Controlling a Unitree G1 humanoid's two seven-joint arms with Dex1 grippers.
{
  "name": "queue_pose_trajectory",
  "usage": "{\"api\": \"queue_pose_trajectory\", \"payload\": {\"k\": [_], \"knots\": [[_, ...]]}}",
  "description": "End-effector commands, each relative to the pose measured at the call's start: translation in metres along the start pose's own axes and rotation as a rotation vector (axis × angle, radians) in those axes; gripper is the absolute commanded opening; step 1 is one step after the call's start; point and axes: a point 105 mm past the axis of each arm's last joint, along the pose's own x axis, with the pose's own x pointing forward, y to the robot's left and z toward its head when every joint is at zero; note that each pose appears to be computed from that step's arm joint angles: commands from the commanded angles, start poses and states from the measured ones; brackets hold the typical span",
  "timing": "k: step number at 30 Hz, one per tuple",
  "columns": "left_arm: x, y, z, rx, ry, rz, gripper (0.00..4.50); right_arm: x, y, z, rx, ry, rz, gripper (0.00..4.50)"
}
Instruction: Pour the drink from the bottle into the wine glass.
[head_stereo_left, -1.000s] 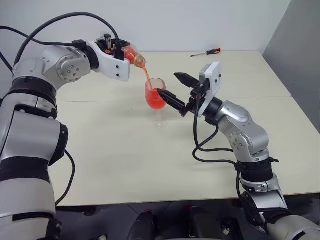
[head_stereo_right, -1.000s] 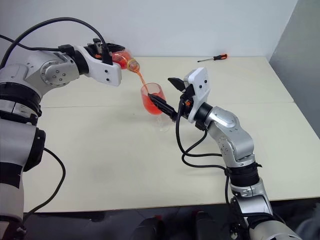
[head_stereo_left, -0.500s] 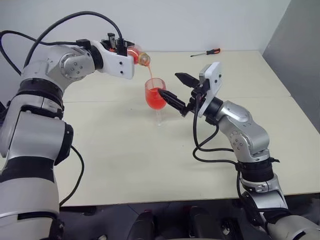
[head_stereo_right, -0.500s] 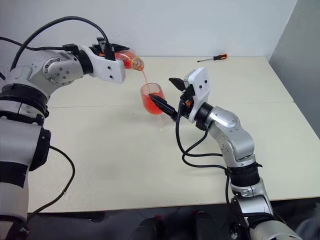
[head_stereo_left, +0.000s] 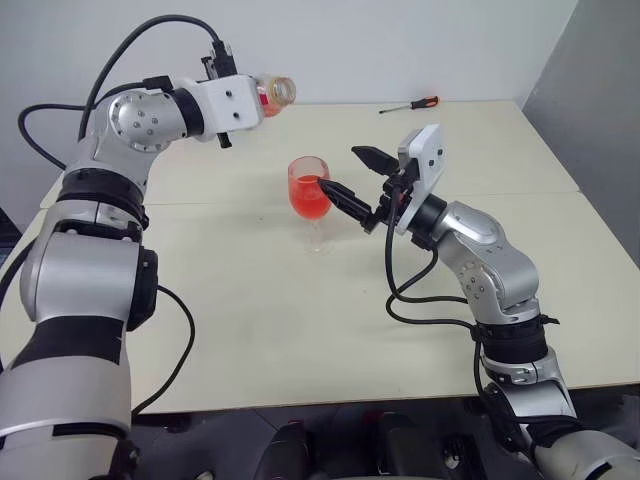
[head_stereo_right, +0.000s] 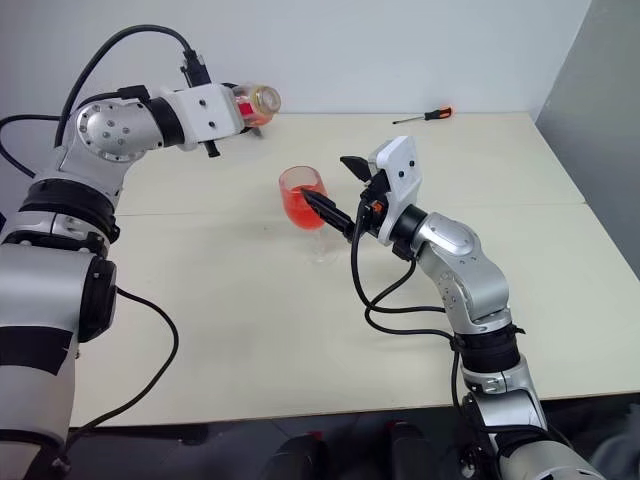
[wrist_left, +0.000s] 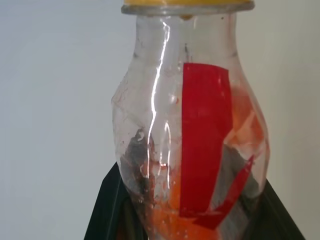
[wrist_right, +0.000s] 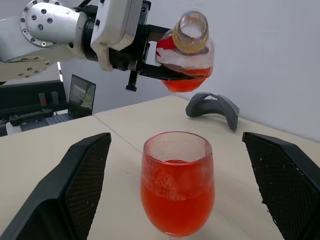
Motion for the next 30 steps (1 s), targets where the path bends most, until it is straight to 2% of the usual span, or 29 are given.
{"api": "queue_pose_trajectory", "payload": {"k": [1, 7, 10, 16, 25, 30], "knots": [[-0.004, 0.025, 0.019, -0.155, -0.114, 0.074, 1.28, 0.002, 0.001, 0.018, -0.043, -0.055, 0.012, 4.50], [-0.008, 0.047, 0.023, -0.418, -0.190, 0.162, 1.28, 0.000, 0.003, 0.022, -0.043, -0.054, 0.025, 4.50], [-0.015, 0.047, 0.003, -0.555, -0.164, 0.248, 1.28, -0.007, 0.007, 0.020, -0.040, -0.035, 0.043, 4.50], [-0.037, 0.009, -0.040, -0.713, -0.044, 0.355, 1.28, -0.031, 0.030, 0.006, -0.020, 0.040, 0.122, 4.50], [-0.061, -0.056, -0.061, -1.043, 0.045, 0.488, 1.28, -0.049, 0.056, -0.009, -0.011, 0.094, 0.233, 4.50], [-0.076, -0.101, -0.083, -1.222, 0.134, 0.517, 1.28, -0.053, 0.055, -0.015, 0.008, 0.085, 0.203, 4.50]]}}
